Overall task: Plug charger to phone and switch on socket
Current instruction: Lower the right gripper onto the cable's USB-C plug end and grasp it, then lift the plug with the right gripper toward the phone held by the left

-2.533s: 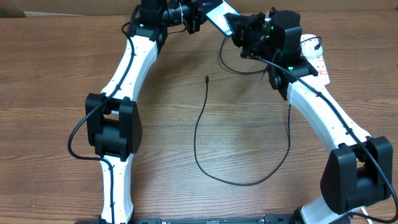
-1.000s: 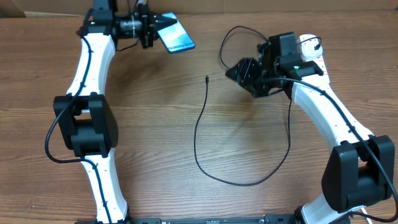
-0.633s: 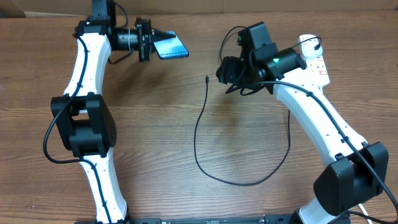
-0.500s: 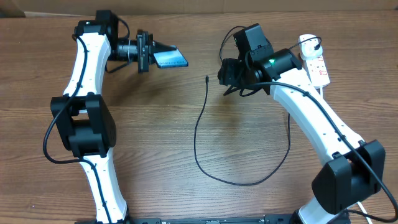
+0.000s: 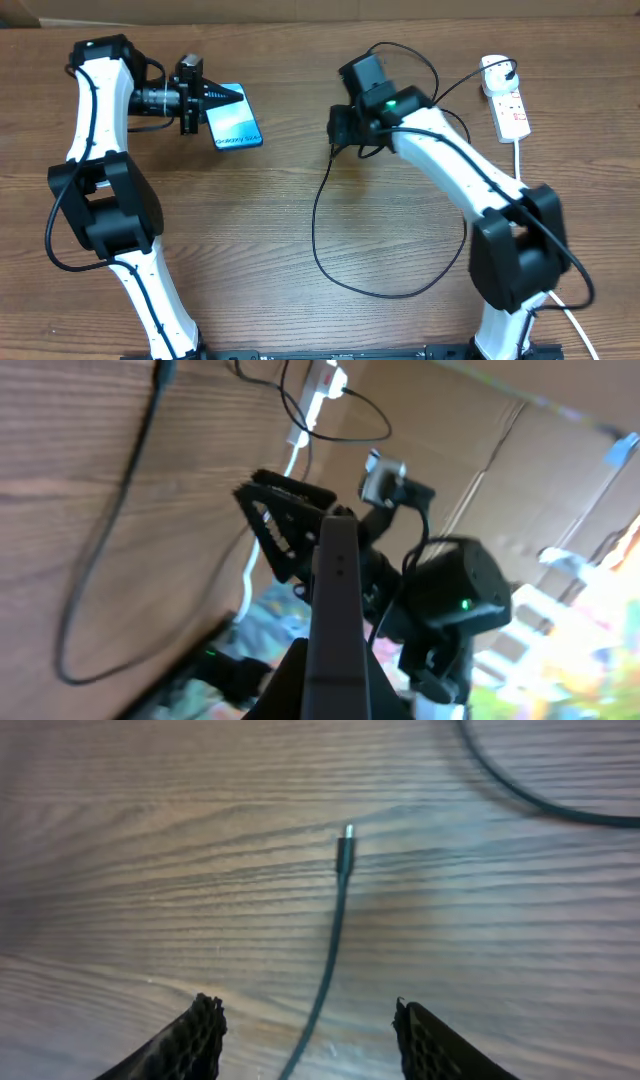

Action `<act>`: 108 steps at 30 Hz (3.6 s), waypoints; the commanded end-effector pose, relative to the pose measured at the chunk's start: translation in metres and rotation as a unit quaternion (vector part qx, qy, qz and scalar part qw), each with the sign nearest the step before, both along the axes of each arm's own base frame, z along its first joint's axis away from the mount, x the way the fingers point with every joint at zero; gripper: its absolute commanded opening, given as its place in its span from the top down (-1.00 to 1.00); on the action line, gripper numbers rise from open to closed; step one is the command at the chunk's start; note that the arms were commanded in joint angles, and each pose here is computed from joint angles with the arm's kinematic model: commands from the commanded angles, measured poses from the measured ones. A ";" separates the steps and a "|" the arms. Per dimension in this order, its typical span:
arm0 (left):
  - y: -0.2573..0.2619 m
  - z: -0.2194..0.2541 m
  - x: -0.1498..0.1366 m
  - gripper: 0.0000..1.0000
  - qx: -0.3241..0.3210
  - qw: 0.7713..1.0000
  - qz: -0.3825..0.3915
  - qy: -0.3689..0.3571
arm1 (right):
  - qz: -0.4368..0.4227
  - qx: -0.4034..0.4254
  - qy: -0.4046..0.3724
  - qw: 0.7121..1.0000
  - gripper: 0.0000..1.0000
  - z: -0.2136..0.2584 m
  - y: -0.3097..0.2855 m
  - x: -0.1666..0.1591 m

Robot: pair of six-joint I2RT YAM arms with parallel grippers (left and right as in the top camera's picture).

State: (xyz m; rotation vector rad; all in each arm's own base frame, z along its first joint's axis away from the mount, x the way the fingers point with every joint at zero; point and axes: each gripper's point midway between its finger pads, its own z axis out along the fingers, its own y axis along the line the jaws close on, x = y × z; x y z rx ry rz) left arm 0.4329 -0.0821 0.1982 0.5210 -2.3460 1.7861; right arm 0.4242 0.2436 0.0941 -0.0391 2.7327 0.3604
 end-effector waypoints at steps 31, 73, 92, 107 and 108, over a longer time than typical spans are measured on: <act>-0.007 0.015 -0.007 0.91 0.033 0.996 -0.032 -0.078 | 0.015 -0.047 -0.065 0.997 0.28 -0.078 0.019 0.050; -0.011 0.014 -0.006 0.91 0.034 0.995 -0.038 -0.082 | 0.175 0.254 0.039 0.950 0.93 0.008 0.032 0.008; -0.010 0.012 0.004 0.91 0.042 0.991 -0.037 -0.120 | 0.272 0.406 0.116 0.865 0.93 0.080 0.042 -0.065; -0.012 0.028 0.024 0.92 0.001 0.984 -0.017 -0.179 | 0.329 0.481 0.165 0.795 0.93 0.108 0.058 -0.118; -0.013 0.033 0.026 0.91 -0.011 0.982 -0.015 -0.188 | 0.334 0.489 0.167 0.788 0.93 0.112 0.062 -0.122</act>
